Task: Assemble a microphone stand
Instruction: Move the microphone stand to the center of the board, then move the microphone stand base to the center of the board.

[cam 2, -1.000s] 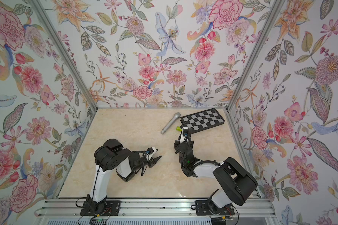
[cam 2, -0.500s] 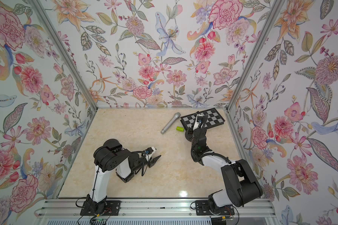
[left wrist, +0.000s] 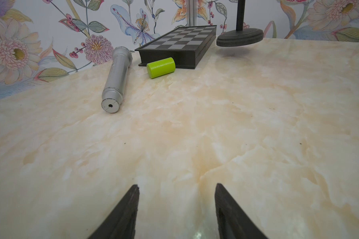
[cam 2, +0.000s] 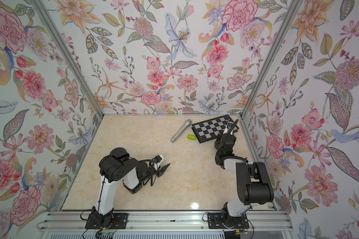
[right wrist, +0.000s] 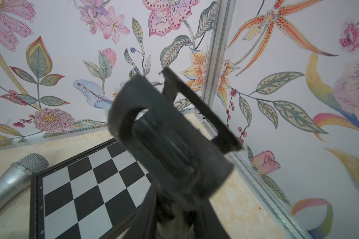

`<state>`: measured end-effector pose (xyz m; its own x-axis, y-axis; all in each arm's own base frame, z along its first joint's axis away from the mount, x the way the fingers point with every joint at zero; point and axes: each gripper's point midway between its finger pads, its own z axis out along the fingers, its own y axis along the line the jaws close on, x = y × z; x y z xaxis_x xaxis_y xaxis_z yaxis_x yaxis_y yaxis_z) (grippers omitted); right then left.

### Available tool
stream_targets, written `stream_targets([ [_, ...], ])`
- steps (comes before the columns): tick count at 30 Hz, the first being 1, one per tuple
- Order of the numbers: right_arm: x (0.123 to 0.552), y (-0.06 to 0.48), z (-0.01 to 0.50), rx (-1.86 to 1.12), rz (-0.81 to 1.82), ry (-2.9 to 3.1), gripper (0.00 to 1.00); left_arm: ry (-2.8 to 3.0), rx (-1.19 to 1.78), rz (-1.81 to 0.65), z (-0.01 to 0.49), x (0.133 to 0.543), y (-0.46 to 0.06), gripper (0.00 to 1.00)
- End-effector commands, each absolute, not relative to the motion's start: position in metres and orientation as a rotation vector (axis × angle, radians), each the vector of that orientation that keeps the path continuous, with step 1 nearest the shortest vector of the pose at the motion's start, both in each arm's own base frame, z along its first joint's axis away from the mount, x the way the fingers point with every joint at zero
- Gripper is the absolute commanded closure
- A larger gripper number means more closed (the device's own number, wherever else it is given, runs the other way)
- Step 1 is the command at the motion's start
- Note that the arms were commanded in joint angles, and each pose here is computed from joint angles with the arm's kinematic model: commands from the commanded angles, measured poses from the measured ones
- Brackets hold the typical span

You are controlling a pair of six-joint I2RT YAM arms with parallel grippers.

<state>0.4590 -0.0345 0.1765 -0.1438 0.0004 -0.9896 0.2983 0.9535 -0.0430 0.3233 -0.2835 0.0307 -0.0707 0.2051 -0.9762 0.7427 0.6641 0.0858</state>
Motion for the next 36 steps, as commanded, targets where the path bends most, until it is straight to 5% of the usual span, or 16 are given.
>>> stream_targets([
  [1, 0.474, -0.037, 0.229, 0.179, -0.245, 1.501, 1.00, 1.450, 0.688, -0.503, 0.072, 0.332, -0.274, 0.40],
  [5, 0.484, -0.051, 0.218, 0.181, -0.264, 1.530, 0.97, 1.444, 0.670, -0.498, 0.078, 0.334, -0.270, 0.39],
  [8, 0.484, -0.051, 0.203, 0.186, -0.226, 1.568, 0.77, 1.461, 0.638, -0.446, 0.076, 0.339, -0.263, 0.39],
  [11, 0.479, -0.048, 0.192, 0.212, -0.169, 1.621, 0.45, 1.460, 0.589, -0.377, 0.085, 0.344, -0.250, 0.38],
  [25, 0.390, -0.011, 0.179, 0.365, 0.141, 1.868, 0.35, 1.436, 0.392, -0.413, 0.129, 0.346, -0.228, 0.32],
  [36, 0.329, 0.100, 0.161, -0.007, 0.248, 2.066, 0.42, 1.727, 0.322, -0.444, 0.135, 0.375, -0.231, 0.31],
])
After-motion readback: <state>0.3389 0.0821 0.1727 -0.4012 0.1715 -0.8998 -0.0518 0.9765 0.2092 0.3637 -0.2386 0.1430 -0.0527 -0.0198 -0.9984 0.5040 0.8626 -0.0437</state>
